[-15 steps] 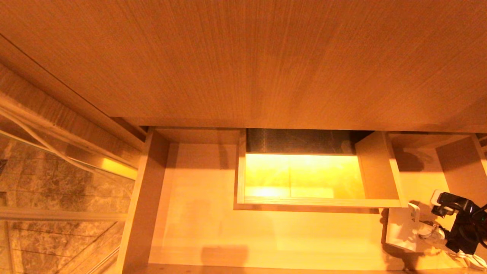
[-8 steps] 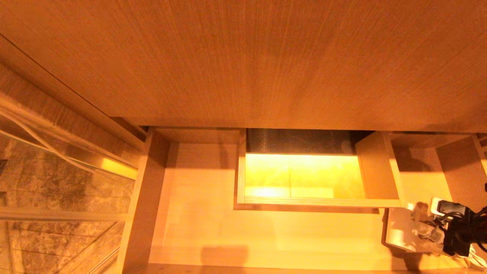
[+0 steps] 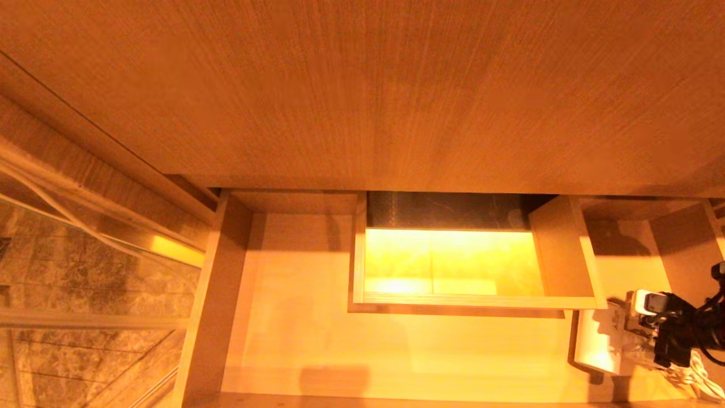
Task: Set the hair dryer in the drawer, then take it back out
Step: Take the hairdryer out
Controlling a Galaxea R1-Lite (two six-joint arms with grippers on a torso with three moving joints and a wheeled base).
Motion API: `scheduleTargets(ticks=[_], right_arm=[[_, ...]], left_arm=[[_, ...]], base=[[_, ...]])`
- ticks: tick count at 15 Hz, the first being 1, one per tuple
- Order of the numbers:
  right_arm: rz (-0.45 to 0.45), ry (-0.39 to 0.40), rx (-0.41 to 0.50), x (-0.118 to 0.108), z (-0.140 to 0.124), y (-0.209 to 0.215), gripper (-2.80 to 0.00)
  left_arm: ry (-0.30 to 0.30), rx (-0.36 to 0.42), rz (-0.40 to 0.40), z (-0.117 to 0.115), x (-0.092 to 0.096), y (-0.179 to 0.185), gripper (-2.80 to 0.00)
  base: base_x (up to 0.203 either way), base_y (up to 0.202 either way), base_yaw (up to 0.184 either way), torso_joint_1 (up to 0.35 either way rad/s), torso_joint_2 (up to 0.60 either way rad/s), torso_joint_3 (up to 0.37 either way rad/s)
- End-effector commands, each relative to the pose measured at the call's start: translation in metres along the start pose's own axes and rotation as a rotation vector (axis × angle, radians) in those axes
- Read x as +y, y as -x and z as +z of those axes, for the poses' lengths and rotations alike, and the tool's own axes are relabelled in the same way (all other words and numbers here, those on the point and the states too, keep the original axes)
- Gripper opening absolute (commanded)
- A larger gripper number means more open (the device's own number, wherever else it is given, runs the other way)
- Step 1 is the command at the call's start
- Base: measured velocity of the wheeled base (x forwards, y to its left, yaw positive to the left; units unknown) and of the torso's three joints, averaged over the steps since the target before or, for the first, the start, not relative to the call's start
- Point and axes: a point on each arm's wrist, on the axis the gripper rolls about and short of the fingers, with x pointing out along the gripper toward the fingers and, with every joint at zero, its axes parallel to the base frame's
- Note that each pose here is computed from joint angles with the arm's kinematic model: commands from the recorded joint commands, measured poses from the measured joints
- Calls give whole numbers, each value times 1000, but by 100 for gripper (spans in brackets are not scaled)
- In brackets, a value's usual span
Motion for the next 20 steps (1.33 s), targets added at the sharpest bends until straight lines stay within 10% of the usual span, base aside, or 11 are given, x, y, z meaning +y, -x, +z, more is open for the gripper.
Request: scheduleTargets(ticks=[1, 8, 9, 20], right_arm=[[20, 7, -1, -2, -7, -12, 0], [30, 2, 5, -9, -13, -21, 0], [36, -1, 3, -7, -13, -22, -280], [31, -18, 13, -14, -1, 7, -280]], left_arm=[[0, 1, 0, 0, 0, 0, -280], [0, 1, 0, 0, 0, 0, -280], [0, 1, 0, 0, 0, 0, -280], [0, 1, 0, 0, 0, 0, -280]], base=[[0, 0, 0, 0, 0, 0], [0, 0, 0, 0, 0, 0], [0, 0, 0, 0, 0, 0], [0, 0, 0, 0, 0, 0]])
